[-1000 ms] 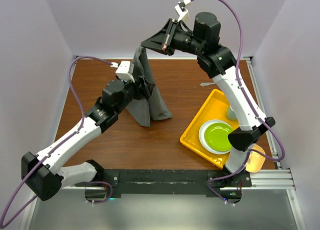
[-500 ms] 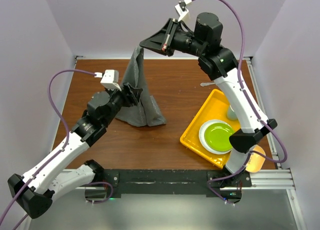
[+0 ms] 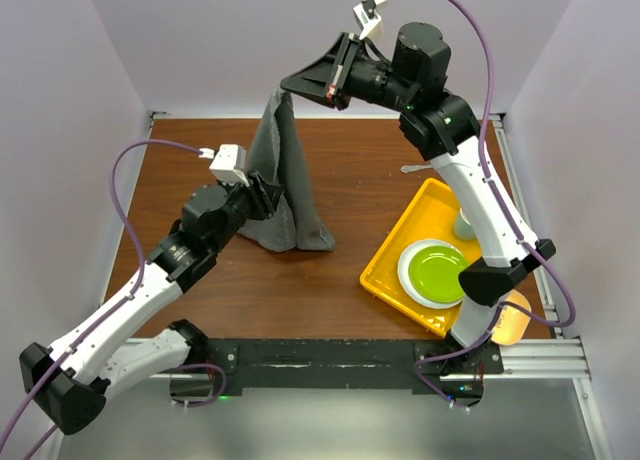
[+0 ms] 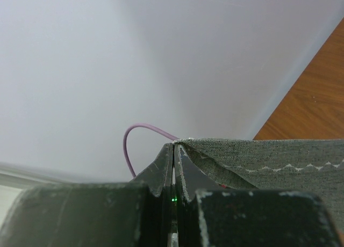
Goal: Fold the napkin, place the utensils inside, and roll it up
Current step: Flatten the napkin out
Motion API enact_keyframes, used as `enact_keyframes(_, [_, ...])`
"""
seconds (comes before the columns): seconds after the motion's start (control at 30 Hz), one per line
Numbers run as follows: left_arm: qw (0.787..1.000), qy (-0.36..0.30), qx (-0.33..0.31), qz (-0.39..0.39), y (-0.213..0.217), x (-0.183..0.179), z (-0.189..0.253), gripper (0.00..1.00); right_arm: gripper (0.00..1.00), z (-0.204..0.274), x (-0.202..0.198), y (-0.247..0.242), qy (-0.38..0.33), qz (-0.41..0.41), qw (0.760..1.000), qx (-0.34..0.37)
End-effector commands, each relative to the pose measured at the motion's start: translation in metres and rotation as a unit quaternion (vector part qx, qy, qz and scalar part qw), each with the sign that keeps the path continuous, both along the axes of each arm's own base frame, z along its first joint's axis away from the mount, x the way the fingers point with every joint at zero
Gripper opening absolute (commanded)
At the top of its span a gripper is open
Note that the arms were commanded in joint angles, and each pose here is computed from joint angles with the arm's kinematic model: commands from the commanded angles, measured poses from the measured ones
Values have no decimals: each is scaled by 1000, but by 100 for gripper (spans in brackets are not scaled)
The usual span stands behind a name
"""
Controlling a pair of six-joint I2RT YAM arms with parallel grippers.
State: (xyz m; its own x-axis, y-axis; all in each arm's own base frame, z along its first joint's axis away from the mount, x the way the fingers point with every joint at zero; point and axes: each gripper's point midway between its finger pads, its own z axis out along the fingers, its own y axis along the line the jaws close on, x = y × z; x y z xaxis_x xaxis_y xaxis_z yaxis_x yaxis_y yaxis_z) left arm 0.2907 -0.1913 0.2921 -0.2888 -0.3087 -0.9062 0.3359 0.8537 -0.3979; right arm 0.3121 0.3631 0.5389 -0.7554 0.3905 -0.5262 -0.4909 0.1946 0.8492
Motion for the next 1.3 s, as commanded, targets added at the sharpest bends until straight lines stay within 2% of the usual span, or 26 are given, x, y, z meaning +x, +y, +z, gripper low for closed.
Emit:
enact_keyframes(0.0, [999, 7, 25, 19, 1, 11, 0, 40, 0, 50, -21, -17, -51, -8, 998, 48])
enact_keyframes(0.17, [997, 17, 49, 61, 15, 20, -2, 36, 0, 52, -21, -18, -51, -7, 997, 53])
enact_keyframes(0.23, [996, 4, 58, 62, 14, 27, 12, 25, 0, 53, -22, -17, -53, -8, 997, 53])
enact_keyframes(0.27, [996, 7, 66, 66, 15, 29, 14, 9, 0, 55, -22, -19, -58, -11, 997, 54])
enact_keyframes(0.33, [995, -13, 73, 74, 17, 34, 39, 0, 0, 55, -21, -20, -73, -14, 996, 48])
enact_keyframes(0.4, [993, -18, 87, 80, 23, 34, 52, 0, 0, 59, -19, -25, -96, -25, 994, 38])
enact_keyframes(0.57, [990, -92, 78, 67, 36, 14, 131, 0, 0, 75, -31, -39, -167, -41, 985, 22])
enact_keyframes(0.73, [977, -207, 54, -6, 45, -43, 202, 0, 0, 94, -65, -62, -251, -42, 967, 17])
enact_keyframes(0.83, [968, -244, 53, -24, 60, -77, 231, 0, 0, 101, -96, -78, -285, -26, 958, 27])
enact_keyframes(1.0, [964, -257, 48, -54, 77, -120, 256, 0, 0, 108, -147, -104, -312, -4, 949, 45])
enact_keyframes(1.1, [965, -248, 17, -88, 70, -135, 258, 0, 0, 109, -161, -112, -287, 1, 956, 58])
enact_keyframes(1.2, [965, -229, -1, -128, 53, -137, 248, 0, 0, 106, -160, -108, -250, 14, 964, 87])
enact_keyframes(1.27, [969, -210, -3, -130, 47, -131, 236, 0, 0, 94, -149, -103, -226, 5, 971, 78])
